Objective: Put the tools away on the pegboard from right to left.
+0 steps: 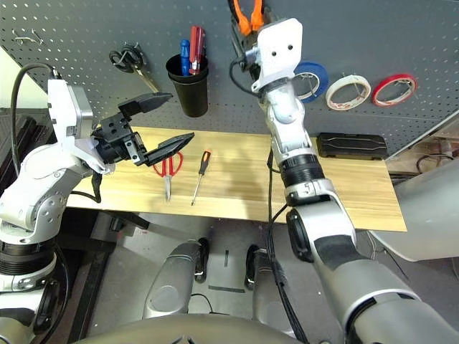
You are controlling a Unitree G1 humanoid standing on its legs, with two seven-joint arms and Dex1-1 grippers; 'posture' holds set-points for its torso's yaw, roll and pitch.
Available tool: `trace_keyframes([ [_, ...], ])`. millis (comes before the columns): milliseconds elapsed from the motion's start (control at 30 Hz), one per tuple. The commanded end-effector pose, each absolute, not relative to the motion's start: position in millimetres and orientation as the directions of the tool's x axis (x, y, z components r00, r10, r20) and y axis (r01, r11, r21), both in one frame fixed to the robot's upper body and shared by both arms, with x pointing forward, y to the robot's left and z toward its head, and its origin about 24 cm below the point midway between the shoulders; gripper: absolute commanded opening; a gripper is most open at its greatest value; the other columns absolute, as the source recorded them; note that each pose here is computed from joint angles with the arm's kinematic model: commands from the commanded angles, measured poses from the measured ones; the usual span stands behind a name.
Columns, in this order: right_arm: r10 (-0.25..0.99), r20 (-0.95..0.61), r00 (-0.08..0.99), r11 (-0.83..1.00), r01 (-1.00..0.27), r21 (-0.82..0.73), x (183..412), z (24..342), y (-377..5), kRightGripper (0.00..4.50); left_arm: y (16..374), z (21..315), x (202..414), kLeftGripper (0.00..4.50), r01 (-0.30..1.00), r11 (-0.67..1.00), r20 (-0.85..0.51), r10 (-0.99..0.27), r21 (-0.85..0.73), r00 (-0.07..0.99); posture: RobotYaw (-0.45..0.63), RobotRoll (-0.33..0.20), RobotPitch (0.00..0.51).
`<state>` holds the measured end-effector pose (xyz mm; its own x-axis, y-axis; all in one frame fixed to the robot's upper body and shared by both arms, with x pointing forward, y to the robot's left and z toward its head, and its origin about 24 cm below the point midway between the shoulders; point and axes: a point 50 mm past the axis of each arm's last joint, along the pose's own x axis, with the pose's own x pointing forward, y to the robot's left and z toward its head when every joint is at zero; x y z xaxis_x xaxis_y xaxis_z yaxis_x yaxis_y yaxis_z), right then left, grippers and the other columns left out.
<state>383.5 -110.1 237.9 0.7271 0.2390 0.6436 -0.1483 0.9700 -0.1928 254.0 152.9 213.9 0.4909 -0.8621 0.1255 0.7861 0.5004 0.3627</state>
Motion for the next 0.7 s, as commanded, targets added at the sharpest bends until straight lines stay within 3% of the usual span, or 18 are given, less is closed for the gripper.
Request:
trace_keyframes([
  [33, 0.193, 0.652, 0.734, 0.981, -0.126, -0.149, 388, 242, -116, 2.54, 151, 211, 253, 4.50, 0.792, 0.496, 0.106, -0.864, 0.357, 0.493, 0.36, 0.000, 0.144],
  [533, 0.178, 0.513, 0.840, 0.983, -0.135, -0.121, 400, 206, -109, 2.54, 151, 209, 253, 4.50, 0.790, 0.502, 0.086, -0.858, 0.351, 0.507, 0.37, 0.000, 0.162],
  [700, 0.235, 0.600, 0.764, 0.970, -0.150, -0.190, 388, 207, -111, 4.20, 150, 208, 254, 4.50, 0.791, 0.502, 0.081, -0.857, 0.350, 0.509, 0.37, 0.000, 0.166],
])
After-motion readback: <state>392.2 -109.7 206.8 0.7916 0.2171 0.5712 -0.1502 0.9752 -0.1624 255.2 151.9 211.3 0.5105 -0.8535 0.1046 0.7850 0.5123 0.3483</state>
